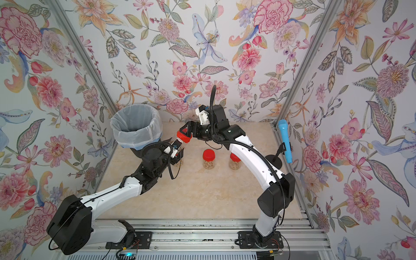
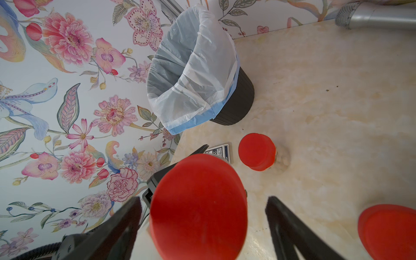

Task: Empty moldy peanuts from jars
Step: Unscrew the lid from the jar.

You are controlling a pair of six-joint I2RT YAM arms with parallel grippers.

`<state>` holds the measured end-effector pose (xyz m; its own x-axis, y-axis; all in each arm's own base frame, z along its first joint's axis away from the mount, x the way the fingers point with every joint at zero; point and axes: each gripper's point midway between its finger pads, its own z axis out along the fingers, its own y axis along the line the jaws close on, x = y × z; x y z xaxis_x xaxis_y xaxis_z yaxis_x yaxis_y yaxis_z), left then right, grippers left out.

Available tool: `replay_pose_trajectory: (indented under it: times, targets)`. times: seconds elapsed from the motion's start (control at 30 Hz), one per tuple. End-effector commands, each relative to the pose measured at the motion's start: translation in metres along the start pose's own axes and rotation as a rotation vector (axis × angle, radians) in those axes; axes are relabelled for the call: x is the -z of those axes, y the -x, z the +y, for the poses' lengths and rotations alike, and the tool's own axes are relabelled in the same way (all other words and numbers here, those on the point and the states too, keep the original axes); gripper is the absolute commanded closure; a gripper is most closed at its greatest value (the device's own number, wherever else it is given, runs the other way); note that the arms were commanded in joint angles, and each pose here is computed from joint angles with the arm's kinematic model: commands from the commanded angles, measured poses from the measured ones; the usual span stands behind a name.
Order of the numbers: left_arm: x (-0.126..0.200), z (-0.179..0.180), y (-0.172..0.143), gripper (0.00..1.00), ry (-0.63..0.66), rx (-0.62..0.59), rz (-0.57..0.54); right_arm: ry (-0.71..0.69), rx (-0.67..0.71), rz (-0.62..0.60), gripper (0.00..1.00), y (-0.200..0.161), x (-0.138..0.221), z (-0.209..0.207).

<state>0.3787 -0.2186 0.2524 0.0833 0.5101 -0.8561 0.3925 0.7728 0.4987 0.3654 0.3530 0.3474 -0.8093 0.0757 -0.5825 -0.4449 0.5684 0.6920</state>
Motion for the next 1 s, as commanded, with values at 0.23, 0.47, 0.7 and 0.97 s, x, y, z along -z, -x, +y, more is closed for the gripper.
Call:
replay_pose_trajectory:
  times: [0.23, 0.47, 0.7, 0.97]
  targets:
    - [-0.003, 0.011, 0.017, 0.73, 0.049, -0.013, -0.038, 0.037, 0.015, 0.024, 0.13, -0.002, -0.013, 0.009]
    - [-0.005, 0.011, 0.015, 0.73, 0.057, -0.023, -0.031, 0.029, 0.024, 0.027, 0.16, -0.006, -0.014, 0.006]
    - [-0.005, 0.013, 0.023, 0.72, 0.059, -0.028, -0.051, 0.026, 0.032, 0.053, 0.18, -0.012, -0.021, 0.001]
    - [-0.007, 0.014, 0.024, 0.72, 0.059, -0.036, -0.050, 0.015, 0.027, 0.066, 0.21, -0.016, -0.025, -0.005]
